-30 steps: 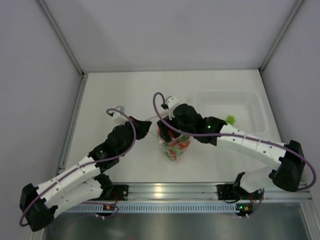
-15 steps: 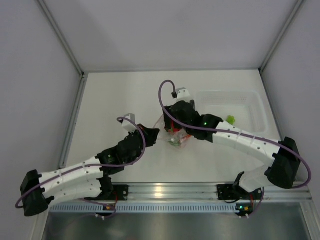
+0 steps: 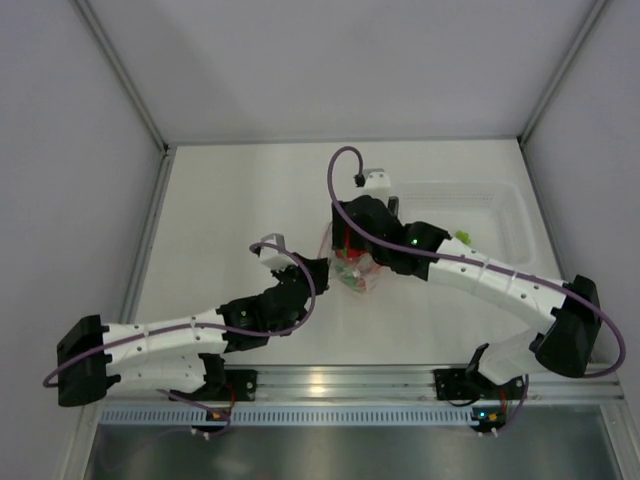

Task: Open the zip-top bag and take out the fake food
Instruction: Pick up the fake fruit from the zipper food storage bag.

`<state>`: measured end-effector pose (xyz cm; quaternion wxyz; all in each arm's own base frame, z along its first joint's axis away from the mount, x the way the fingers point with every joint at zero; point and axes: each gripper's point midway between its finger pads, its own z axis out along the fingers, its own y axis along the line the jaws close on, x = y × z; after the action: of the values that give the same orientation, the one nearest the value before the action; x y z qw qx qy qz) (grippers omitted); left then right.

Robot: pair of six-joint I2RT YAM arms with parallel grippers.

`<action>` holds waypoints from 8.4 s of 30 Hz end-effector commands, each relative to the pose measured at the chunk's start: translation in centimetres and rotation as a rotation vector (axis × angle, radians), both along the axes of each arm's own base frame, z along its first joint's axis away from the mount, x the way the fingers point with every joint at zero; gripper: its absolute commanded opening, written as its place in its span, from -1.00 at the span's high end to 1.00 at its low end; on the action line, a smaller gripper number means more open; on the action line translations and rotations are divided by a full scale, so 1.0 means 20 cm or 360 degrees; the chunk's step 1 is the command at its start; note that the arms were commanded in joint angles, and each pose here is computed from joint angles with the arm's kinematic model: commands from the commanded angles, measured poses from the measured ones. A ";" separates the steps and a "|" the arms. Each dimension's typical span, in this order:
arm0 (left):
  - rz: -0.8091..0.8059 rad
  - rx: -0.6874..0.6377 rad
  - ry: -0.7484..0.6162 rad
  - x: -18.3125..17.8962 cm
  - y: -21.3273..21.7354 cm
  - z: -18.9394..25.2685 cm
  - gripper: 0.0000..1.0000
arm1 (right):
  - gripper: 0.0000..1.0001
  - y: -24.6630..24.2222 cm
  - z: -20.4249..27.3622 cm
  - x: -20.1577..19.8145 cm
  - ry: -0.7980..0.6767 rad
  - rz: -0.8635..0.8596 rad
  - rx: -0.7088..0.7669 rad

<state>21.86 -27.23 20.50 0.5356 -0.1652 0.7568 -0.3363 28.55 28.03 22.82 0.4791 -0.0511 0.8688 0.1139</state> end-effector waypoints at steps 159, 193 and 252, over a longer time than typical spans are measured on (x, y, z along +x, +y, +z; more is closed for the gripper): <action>-0.0578 0.0293 -0.0563 0.13 0.01 0.52 1.00 | 1.00 0.35 0.29 0.11 -0.0197 0.0433 0.0004; -0.0677 0.0484 -0.0241 0.12 -0.05 -0.03 1.00 | 1.00 0.48 0.02 0.26 0.0013 0.0162 0.1044; 0.0196 0.0556 0.0053 0.50 0.35 -0.03 1.00 | 1.00 0.37 -0.19 -0.60 -0.0411 0.1763 0.0232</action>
<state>29.61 -23.96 19.42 0.5300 -0.0802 0.8157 -0.2177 22.64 31.57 13.26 0.4345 -0.3588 0.7812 0.2688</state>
